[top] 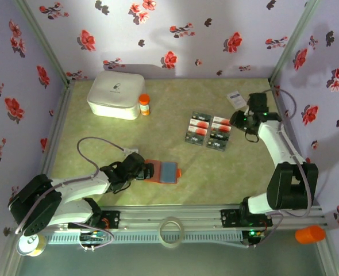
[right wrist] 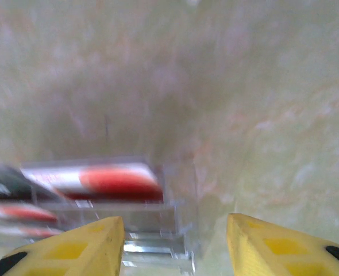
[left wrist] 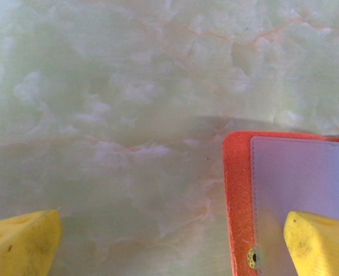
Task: Put the credit cards into the card holder
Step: Rotate the storage box at the center of the table.
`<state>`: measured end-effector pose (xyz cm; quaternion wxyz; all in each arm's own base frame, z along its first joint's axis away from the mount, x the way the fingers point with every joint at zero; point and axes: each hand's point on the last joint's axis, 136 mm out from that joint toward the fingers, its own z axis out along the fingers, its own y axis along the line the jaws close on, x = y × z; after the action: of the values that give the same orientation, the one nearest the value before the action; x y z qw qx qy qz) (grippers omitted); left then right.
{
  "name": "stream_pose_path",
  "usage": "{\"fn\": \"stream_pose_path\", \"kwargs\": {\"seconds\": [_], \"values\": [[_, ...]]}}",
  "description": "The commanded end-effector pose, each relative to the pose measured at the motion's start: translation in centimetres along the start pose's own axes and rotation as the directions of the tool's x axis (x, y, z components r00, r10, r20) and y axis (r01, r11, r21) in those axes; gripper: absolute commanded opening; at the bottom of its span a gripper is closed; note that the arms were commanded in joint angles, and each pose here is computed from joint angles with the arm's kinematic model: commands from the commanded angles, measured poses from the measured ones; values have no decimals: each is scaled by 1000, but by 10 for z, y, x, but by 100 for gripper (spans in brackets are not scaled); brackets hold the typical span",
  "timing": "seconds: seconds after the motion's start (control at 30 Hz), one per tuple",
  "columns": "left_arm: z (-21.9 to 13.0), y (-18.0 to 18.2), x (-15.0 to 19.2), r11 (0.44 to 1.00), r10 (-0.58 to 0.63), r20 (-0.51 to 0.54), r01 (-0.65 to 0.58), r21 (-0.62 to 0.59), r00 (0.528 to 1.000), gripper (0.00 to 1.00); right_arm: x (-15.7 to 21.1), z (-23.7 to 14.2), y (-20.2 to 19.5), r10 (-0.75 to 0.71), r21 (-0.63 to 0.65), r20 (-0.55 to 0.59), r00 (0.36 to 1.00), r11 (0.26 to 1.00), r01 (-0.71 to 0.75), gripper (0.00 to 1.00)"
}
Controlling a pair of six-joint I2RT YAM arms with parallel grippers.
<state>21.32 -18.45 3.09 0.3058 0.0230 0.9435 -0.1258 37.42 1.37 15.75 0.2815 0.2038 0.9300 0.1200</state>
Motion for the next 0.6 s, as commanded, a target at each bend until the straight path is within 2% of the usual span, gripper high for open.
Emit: {"fn": "stream_pose_path", "kwargs": {"seconds": [0.0,0.27,0.4,0.57], "values": [[0,-2,-5,999,31,17,-31,-12,999,100,-34,-3,6,151,-102,37,988,984,-146,45],[0,-1,-3,999,31,8,-31,-21,999,100,-53,52,-21,352,-147,-38,935,924,-354,8],[1,-1,-3,999,33,4,-32,-25,999,100,-56,82,-11,373,-205,-122,920,897,-391,0],[2,-2,-3,999,33,-1,-33,-26,999,100,-53,117,1,372,-282,-227,900,859,-427,0]]}}
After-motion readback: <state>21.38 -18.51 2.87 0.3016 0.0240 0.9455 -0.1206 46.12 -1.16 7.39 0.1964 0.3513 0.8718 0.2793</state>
